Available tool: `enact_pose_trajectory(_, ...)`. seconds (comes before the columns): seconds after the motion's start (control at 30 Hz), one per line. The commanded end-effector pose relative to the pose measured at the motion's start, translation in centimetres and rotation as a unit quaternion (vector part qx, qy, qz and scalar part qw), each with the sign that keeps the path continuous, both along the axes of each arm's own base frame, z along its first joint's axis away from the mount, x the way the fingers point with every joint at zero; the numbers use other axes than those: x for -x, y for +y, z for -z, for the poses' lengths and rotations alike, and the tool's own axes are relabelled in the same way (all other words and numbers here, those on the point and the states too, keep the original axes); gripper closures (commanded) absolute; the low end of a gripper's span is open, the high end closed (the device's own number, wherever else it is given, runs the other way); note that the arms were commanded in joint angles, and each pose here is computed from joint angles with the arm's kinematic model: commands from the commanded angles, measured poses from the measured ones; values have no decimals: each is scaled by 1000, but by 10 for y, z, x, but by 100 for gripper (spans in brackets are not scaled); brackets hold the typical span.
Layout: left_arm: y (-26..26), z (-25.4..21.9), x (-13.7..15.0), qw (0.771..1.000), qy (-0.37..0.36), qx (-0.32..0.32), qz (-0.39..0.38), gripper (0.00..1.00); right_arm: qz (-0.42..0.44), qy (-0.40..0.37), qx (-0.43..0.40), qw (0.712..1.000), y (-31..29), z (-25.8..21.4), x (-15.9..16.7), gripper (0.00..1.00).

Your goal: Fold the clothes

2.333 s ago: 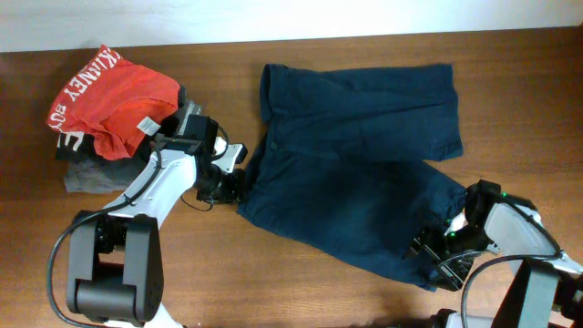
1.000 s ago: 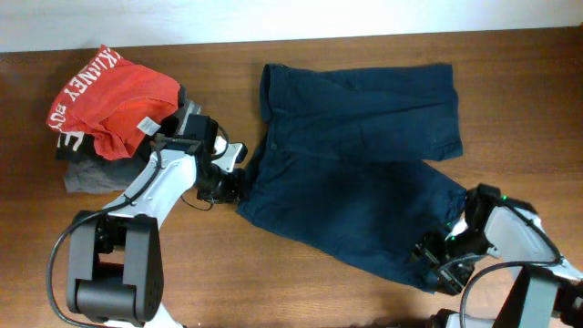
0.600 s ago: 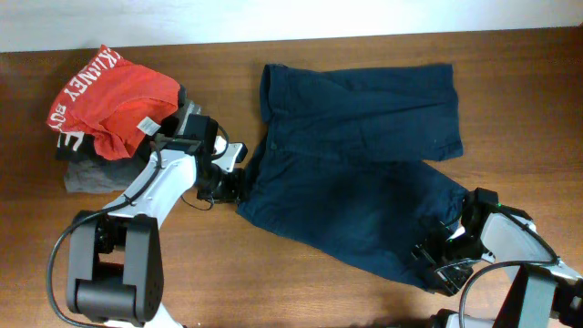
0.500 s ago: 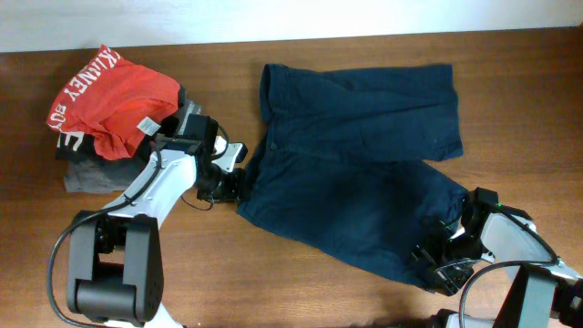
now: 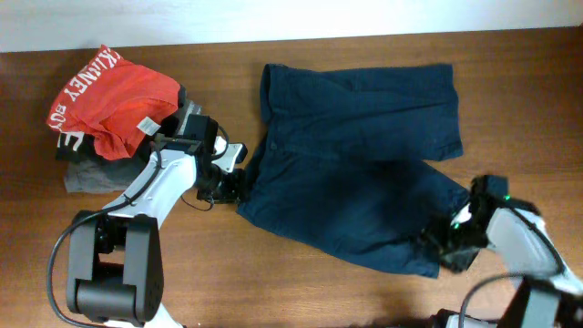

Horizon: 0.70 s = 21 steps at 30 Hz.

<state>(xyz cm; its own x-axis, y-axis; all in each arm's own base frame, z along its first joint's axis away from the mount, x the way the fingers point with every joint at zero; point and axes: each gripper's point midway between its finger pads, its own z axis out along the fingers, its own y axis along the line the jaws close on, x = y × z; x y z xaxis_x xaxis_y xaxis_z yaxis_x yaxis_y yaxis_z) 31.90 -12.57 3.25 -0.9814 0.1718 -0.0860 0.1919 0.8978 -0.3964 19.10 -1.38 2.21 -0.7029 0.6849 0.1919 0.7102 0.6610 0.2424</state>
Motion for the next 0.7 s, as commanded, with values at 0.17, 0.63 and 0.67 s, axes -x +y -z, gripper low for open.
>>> enact_pose_trajectory(0.17,-3,-13,-4,1000,-14,10,-1,77,-39,-240,96,965,-38,-121,-103,96)
enact_pose_trajectory(0.63,-4,-13,-5,1000,-16,11,-2,67,-79,-159,1,984,-1,5,-155,96)
enact_pose_trajectory(0.67,-4,-13,-5,1000,-16,11,-2,64,-78,-146,-4,986,2,14,-154,96)
